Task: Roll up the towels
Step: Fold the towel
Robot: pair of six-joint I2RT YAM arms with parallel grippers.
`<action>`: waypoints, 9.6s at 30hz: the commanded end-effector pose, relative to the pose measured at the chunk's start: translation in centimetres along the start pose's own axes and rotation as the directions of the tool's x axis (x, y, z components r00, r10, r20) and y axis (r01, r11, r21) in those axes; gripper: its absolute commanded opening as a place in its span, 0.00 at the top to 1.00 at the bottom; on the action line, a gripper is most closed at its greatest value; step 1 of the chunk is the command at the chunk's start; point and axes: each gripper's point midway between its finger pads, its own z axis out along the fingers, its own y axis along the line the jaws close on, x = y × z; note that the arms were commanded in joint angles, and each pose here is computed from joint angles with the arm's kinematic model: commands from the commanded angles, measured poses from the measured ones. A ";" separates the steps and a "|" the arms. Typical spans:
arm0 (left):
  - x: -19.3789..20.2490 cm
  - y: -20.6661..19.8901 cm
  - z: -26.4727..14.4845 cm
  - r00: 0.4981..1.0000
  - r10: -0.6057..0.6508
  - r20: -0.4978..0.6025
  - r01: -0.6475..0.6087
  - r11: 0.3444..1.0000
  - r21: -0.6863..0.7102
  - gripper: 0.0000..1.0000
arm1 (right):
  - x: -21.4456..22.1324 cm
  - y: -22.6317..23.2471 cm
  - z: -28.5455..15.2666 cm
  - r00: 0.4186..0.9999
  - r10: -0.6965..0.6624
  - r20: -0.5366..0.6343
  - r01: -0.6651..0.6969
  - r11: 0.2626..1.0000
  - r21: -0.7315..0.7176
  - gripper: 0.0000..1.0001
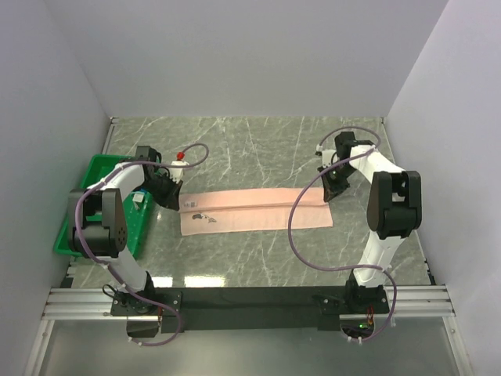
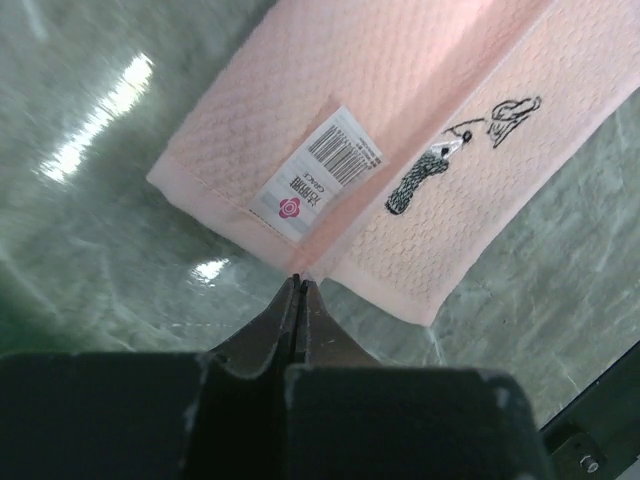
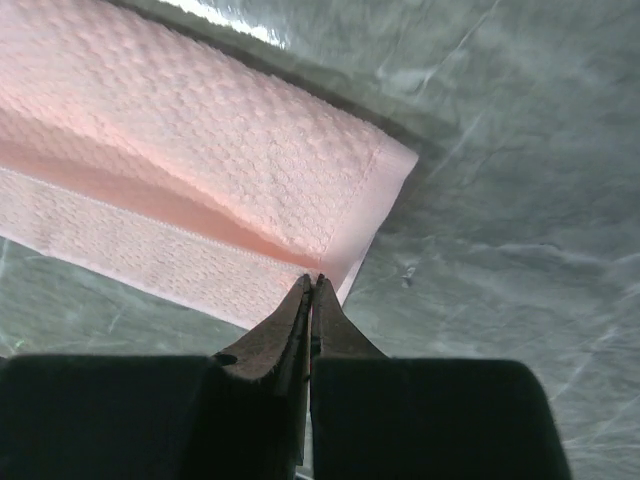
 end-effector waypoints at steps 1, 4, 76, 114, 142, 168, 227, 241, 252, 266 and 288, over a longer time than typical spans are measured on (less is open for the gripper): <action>0.5 0.7 -0.1 1.000 -0.007 -0.006 0.007 0.999 -0.046 1.00 | 0.2 -1.0 0.0 1.000 -0.023 0.015 0.022 0.999 0.034 1.00; 0.6 0.8 0.9 0.998 -0.062 -0.016 0.061 0.998 -0.017 0.99 | 0.4 -1.1 1.3 1.000 0.009 -0.021 -0.009 1.000 0.016 1.00; -0.9 -5.5 0.9 0.977 0.201 -0.069 -0.207 0.973 -0.103 0.58 | 4.6 -1.1 -0.9 0.986 0.002 -0.166 0.006 0.999 0.049 1.00; 0.9 -5.1 4.3 0.883 0.421 -0.205 -0.416 0.907 0.072 0.84 | 3.9 -1.5 -0.8 0.984 0.006 -0.176 0.004 0.998 0.059 1.00; 1.4 -8.0 -1.1 0.886 0.427 -0.182 -0.416 0.904 0.100 1.00 | 6.1 0.1 -2.6 0.988 -0.029 -0.152 0.034 0.999 0.029 1.00; 4.1 -7.2 2.8 0.903 0.308 -0.298 -0.294 0.951 0.095 0.99 | 6.1 -0.9 -0.5 0.984 -0.013 -0.175 0.022 0.999 0.046 1.00; -2.0 -9.7 -1.0 0.962 0.261 -0.086 -0.255 0.964 0.071 0.62 | 3.8 2.7 -5.3 0.997 -0.050 -0.059 0.042 0.992 -0.122 0.73; -1.5 -3.6 5.1 0.991 -0.104 -0.081 0.086 0.977 -0.197 0.83 | 4.1 -2.2 2.3 0.988 0.003 -0.153 0.018 0.990 0.138 0.73; -1.8 -3.4 4.5 0.985 -0.154 -0.083 0.139 0.977 -0.162 0.78 | -2.7 -3.6 -0.4 0.999 0.037 -0.003 -0.035 0.978 0.205 0.61; -6.1 -6.6 -1.5 0.989 -0.099 0.111 0.113 0.986 -0.124 0.51 | 2.8 -2.5 -0.8 0.978 0.205 -0.041 -0.199 0.973 0.116 0.56; -6.6 -5.9 -2.3 0.985 -0.105 0.139 0.129 0.975 -0.179 0.48 | 4.4 -1.7 3.3 0.972 0.201 -0.119 -0.186 0.974 0.127 1.00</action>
